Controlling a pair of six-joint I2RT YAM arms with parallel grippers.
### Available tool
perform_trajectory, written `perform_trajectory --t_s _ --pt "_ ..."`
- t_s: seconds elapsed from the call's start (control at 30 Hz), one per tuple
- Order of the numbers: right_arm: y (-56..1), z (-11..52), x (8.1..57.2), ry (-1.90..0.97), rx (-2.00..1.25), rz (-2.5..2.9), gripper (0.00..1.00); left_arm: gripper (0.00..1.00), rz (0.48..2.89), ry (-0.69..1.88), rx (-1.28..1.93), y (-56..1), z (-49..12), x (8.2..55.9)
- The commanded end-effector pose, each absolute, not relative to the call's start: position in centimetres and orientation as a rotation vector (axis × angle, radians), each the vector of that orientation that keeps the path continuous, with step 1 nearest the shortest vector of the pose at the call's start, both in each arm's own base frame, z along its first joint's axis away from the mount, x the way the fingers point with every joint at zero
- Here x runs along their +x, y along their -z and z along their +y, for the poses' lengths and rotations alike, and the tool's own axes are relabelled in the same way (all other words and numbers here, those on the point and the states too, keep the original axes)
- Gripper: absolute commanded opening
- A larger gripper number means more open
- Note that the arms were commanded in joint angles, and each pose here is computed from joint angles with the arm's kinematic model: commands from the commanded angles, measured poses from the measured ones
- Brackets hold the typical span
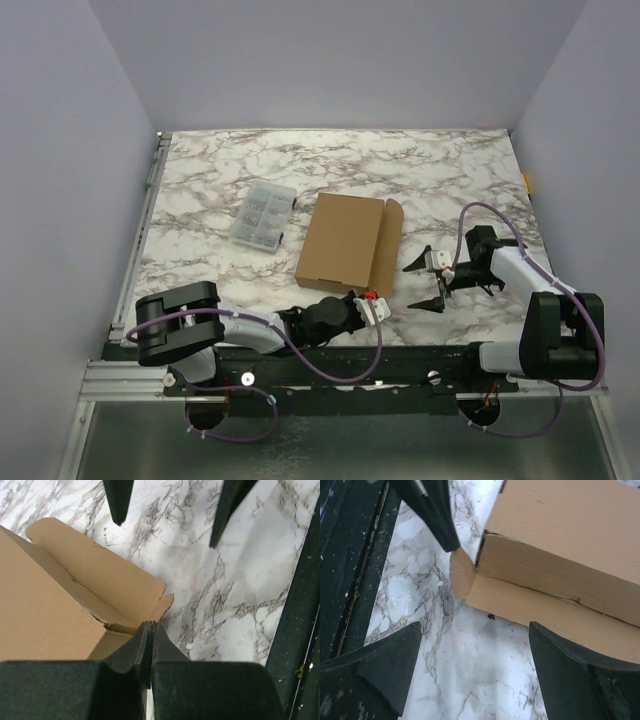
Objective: Fold the paper box
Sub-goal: Close the paper box at the center of the board.
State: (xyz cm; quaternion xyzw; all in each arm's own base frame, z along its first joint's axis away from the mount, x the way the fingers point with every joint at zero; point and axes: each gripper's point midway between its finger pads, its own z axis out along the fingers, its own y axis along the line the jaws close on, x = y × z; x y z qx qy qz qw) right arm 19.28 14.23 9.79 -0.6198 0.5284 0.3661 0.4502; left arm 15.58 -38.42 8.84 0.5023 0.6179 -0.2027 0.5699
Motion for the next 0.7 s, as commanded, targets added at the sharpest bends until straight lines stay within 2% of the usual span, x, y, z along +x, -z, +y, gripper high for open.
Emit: perform_trajectory --t_s 0.0,0.1,0.17,0.3,0.4,0.53,0.67 --pt "-8.6 15.1 19.6 -0.861 -1.635 1.263 0.92 0.00 1.478 0.692 1.115 -10.2 -39.1 14.7" --pt "-9.6 15.2 22.6 -0.899 -1.492 1.412 0.88 0.00 1.492 0.715 1.082 -10.6 -38.6 15.2" --pt "-10.8 14.7 24.9 -0.926 -1.368 1.500 0.81 0.00 1.494 0.716 1.070 -10.7 -38.1 15.3" --pt "-13.6 12.3 31.4 -1.012 -0.952 1.744 0.80 0.00 1.495 0.718 1.067 -10.6 -37.1 15.2" --pt "-13.0 10.4 36.7 -1.002 -0.609 1.959 0.83 0.00 1.495 0.729 1.068 -10.5 -36.6 15.1" --pt "-10.1 10.0 40.9 -1.114 -0.285 2.160 0.79 0.00 1.493 0.747 1.063 -10.5 -36.3 14.9" --pt "-7.8 9.6 43.2 -1.120 -0.139 2.234 0.78 0.00 1.483 0.762 1.042 -11.0 -35.7 14.8"
